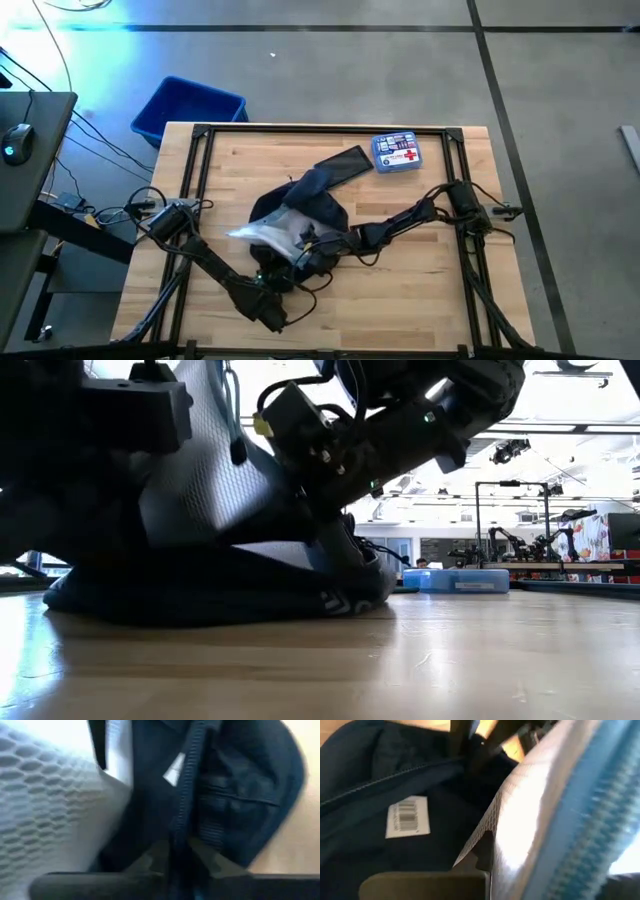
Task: Unpack backpack
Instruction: Put the transparent zipper bag into the blue backpack
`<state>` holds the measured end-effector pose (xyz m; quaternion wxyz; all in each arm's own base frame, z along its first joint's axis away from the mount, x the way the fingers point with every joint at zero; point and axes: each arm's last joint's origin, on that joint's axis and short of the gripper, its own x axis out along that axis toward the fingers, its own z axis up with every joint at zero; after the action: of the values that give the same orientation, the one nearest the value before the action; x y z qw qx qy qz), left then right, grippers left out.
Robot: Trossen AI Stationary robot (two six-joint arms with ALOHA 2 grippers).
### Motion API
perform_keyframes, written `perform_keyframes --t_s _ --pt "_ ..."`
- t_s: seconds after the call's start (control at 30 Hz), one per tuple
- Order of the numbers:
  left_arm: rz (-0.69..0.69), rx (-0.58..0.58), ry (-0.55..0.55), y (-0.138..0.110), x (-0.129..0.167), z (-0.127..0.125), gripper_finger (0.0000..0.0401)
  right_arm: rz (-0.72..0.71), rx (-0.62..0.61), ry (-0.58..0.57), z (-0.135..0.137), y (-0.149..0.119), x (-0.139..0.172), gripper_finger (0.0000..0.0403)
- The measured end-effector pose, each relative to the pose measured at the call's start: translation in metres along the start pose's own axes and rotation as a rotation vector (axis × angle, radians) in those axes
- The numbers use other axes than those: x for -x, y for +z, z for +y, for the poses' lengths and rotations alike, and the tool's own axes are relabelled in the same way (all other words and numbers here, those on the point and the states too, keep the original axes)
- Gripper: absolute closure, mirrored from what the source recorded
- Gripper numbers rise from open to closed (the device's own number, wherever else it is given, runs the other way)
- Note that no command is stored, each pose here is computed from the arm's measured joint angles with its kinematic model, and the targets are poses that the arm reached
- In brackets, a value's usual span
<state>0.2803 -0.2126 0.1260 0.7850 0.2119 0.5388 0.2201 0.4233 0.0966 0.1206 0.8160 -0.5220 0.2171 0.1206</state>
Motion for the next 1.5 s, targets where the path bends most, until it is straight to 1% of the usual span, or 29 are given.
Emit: perform_keyframes --t_s 0.17,0.4,0.57,0.67,0.8,0.97,1.03,1.2,1.27,1.33,1.4,1.5 --pt "-0.068 0.016 -0.083 0.004 0.012 -0.013 0.0399 0.065 -0.024 0.032 -0.001 -0.013 -0.002 0.0403" --pt "-0.189 0.047 -0.160 0.018 0.051 -0.026 0.0401 0.120 -0.021 0.078 -0.004 -0.028 -0.004 0.0403" --pt "-0.263 0.067 -0.218 0.027 0.078 -0.031 0.0401 0.189 0.004 0.144 -0.002 -0.042 -0.004 0.0403" --pt "-0.294 0.076 -0.235 0.031 0.089 -0.032 0.0401 0.239 0.013 0.172 -0.002 -0.050 -0.004 0.0403" --pt "-0.313 0.095 -0.246 0.032 0.097 -0.033 0.0401 0.329 0.003 0.165 -0.005 -0.061 -0.003 0.0403" --pt "-0.320 0.126 -0.255 0.029 0.101 -0.036 0.0401 0.429 0.028 0.168 -0.004 -0.068 -0.001 0.0403" --pt "-0.319 0.140 -0.258 0.028 0.101 -0.036 0.0401 0.456 0.042 0.172 -0.002 -0.069 0.000 0.0403" --pt "-0.315 0.154 -0.261 0.028 0.101 -0.036 0.0401 0.521 0.043 0.137 0.001 -0.063 0.004 0.0401" --pt "-0.312 0.153 -0.263 0.028 0.101 -0.036 0.0401 0.531 0.076 0.162 0.001 -0.060 0.009 0.0393" --pt "-0.310 0.158 -0.263 0.028 0.101 -0.036 0.0401 0.545 0.104 0.198 0.001 -0.056 0.016 0.0374" --pt "-0.310 0.161 -0.267 0.028 0.102 -0.036 0.0401 0.563 0.111 0.228 0.001 -0.053 0.023 0.0345" --pt "-0.310 0.162 -0.274 0.028 0.103 -0.037 0.0401 0.585 0.081 0.269 -0.003 -0.050 0.037 0.0290"
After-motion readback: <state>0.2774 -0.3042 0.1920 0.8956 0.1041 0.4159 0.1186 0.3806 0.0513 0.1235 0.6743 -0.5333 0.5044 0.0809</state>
